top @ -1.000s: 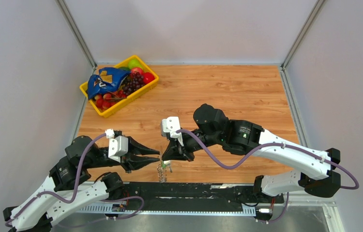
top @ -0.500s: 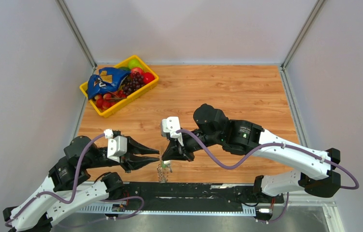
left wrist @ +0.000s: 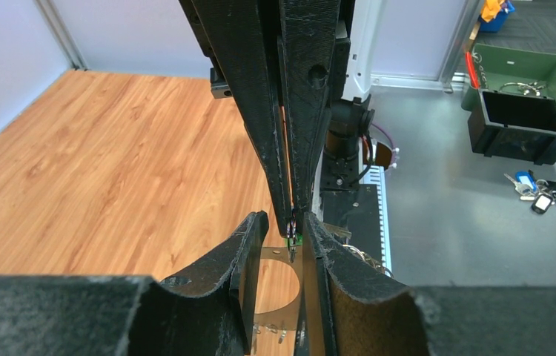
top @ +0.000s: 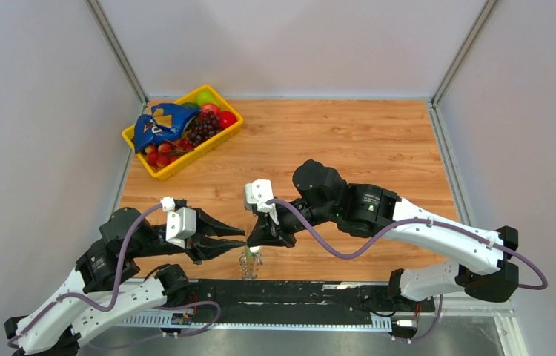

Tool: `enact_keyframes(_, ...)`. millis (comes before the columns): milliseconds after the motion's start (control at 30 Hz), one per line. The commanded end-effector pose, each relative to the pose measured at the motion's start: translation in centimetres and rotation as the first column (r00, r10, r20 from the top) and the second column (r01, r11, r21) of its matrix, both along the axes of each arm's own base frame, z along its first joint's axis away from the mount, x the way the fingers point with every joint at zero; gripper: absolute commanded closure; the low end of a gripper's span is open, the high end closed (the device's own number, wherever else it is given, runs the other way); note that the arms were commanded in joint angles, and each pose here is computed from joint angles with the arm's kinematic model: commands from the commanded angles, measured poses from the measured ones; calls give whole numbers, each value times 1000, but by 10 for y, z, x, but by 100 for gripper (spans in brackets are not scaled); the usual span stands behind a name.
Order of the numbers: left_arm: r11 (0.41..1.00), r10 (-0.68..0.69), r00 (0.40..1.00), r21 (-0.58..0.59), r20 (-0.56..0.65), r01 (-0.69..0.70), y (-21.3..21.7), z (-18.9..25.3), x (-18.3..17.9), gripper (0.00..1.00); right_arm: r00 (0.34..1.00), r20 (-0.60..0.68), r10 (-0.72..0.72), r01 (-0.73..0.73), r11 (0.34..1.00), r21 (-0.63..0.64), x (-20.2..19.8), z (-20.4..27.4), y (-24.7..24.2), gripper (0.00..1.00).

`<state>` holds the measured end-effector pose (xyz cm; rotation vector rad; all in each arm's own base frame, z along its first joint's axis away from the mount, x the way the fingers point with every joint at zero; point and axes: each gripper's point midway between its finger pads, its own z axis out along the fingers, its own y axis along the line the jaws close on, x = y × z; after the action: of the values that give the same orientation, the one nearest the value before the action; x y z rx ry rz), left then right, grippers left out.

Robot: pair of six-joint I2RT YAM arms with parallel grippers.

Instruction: Put the keys on the keyring

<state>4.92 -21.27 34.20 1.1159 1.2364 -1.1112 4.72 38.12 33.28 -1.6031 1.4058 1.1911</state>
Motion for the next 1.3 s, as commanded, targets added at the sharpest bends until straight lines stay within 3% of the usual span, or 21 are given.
enact_keyframes(0,999,-11,999,-31,40,12,-1,13,-1,66,999,37,10,-13,997,72,-1,25,2,100)
enact_keyframes(967,1000,-9,999,-1,31,9,-5,3,3,69,998,54,14,-19,996,90,-4,32,2,100)
enact_keyframes(1233,1000,-13,1000,12,26,13,-6,1,3,83,998,61,7,-13,995,99,-3,35,0,100)
enact_keyframes(1267,1000,-17,1000,14,25,16,-6,0,2,88,998,61,8,-14,995,98,-4,35,0,100)
